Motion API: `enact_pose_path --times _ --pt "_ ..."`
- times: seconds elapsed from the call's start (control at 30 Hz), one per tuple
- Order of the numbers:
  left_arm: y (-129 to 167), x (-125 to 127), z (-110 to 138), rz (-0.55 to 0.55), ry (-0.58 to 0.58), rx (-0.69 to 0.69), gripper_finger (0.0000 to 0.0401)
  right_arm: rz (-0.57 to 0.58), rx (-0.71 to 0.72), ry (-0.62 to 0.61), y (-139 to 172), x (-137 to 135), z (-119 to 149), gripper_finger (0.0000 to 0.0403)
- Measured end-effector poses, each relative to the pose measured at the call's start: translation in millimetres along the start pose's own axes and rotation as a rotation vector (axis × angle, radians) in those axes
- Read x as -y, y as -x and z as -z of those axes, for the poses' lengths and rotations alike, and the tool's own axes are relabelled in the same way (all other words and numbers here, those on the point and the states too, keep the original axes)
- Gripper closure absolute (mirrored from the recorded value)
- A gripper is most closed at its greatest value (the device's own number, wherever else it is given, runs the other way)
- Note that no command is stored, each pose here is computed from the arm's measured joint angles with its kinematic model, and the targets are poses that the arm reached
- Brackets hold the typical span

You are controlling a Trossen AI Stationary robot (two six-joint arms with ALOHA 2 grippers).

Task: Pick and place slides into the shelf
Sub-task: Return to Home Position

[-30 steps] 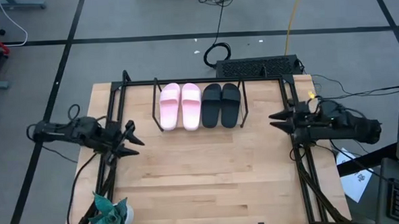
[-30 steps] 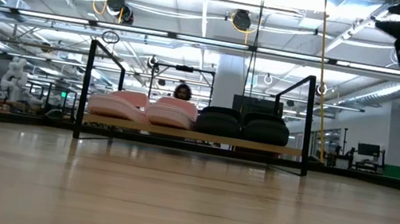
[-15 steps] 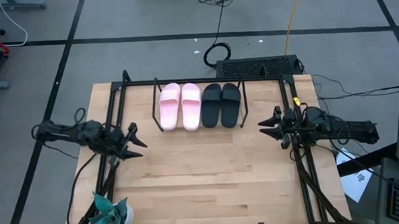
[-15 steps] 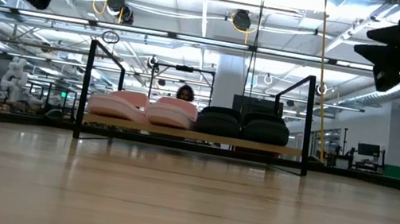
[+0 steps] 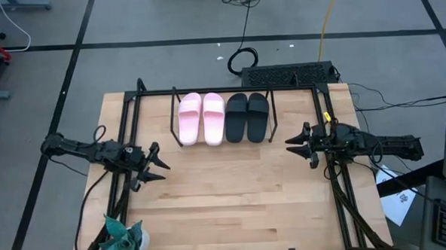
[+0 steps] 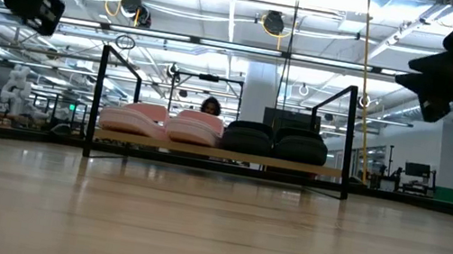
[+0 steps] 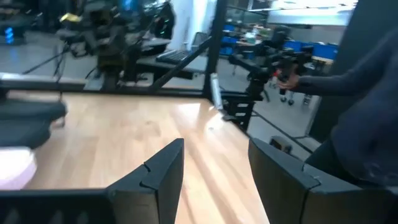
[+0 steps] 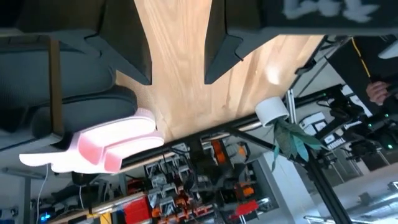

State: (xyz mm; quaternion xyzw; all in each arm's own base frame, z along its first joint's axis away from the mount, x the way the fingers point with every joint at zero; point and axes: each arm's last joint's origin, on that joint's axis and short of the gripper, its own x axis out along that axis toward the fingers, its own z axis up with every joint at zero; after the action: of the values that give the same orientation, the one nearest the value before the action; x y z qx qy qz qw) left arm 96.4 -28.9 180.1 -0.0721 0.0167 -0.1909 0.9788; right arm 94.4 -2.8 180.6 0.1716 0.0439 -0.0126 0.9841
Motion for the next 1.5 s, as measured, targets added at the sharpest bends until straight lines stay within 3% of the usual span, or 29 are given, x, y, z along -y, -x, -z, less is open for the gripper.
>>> enact_pose_path --times 0.1,0.67,1.03,1.17,1.5 --pt "-2.5 -3.0 13.8 -0.020 0.043 -0.004 0.0219 -0.006 0.018 0.011 -3.8 2.9 7.8 0.0266" --pt "-1.8 -1.3 15.7 0.038 0.017 -0.039 0.0219 -0.029 0.052 -0.007 -2.6 10.6 11.3 0.0266" --pt "-1.4 -7.1 16.0 -0.081 0.018 -0.033 0.0219 -0.033 0.068 0.016 -2.2 13.3 8.7 0.0266" --pt "-1.1 -10.0 16.3 -0.181 0.082 -0.020 0.0219 0.149 0.114 0.058 -2.2 18.8 7.9 0.0266" --pt "-1.0 -10.5 16.1 -0.198 0.279 0.003 0.0219 0.168 0.114 0.111 -2.2 19.1 7.8 0.0266"
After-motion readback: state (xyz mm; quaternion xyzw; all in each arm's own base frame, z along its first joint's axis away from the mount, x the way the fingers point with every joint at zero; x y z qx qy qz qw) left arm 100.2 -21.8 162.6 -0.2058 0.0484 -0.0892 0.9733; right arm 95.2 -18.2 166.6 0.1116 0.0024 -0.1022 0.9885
